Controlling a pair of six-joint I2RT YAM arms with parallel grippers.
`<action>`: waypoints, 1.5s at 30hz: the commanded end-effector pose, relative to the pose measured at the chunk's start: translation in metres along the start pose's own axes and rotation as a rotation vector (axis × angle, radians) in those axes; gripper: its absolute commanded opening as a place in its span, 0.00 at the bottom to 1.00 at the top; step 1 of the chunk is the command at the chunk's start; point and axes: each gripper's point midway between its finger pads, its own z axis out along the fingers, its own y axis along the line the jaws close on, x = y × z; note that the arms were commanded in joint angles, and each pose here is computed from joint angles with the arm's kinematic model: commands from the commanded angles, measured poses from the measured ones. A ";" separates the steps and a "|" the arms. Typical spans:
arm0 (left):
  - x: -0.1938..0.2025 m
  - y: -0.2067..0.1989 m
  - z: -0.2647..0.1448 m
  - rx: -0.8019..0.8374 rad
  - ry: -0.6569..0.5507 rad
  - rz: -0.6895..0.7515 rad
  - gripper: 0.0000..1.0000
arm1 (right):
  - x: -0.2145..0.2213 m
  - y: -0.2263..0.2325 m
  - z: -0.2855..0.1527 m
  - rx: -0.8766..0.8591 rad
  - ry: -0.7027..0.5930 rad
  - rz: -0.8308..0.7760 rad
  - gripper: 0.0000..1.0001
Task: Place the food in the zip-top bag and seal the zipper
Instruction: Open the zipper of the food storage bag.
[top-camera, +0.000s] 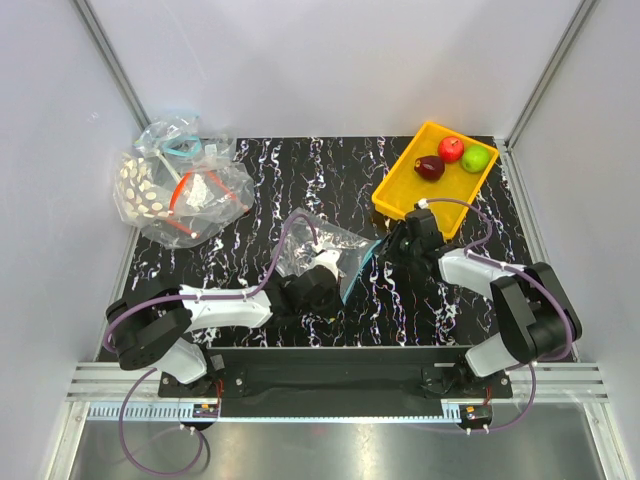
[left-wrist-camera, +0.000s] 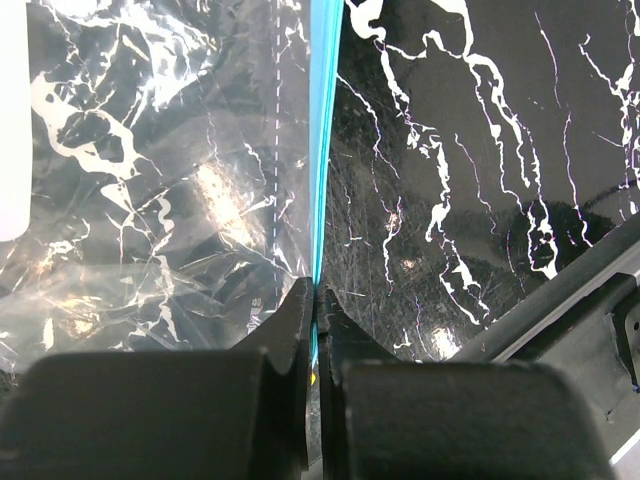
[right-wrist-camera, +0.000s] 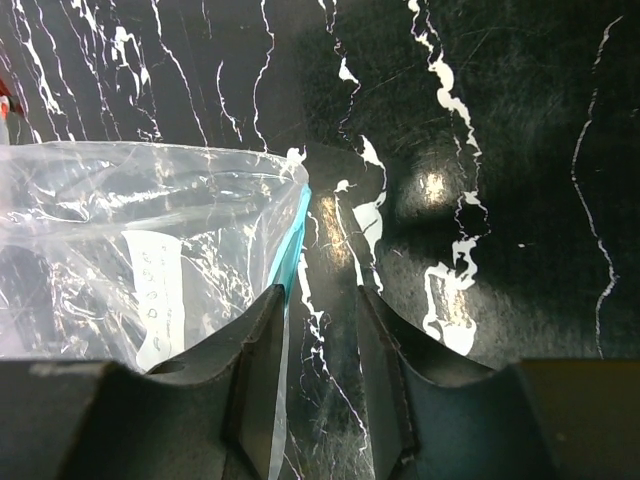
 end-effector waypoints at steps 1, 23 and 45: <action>-0.011 -0.015 -0.001 0.053 -0.050 0.023 0.00 | -0.009 0.025 0.005 -0.072 -0.027 -0.007 0.41; -0.014 -0.033 0.005 0.005 -0.061 0.232 0.00 | 0.016 0.041 0.009 -0.154 0.029 -0.020 0.27; -0.081 -0.060 -0.063 0.027 -0.105 0.190 0.66 | 0.019 0.047 -0.043 -0.253 -0.049 -0.150 0.00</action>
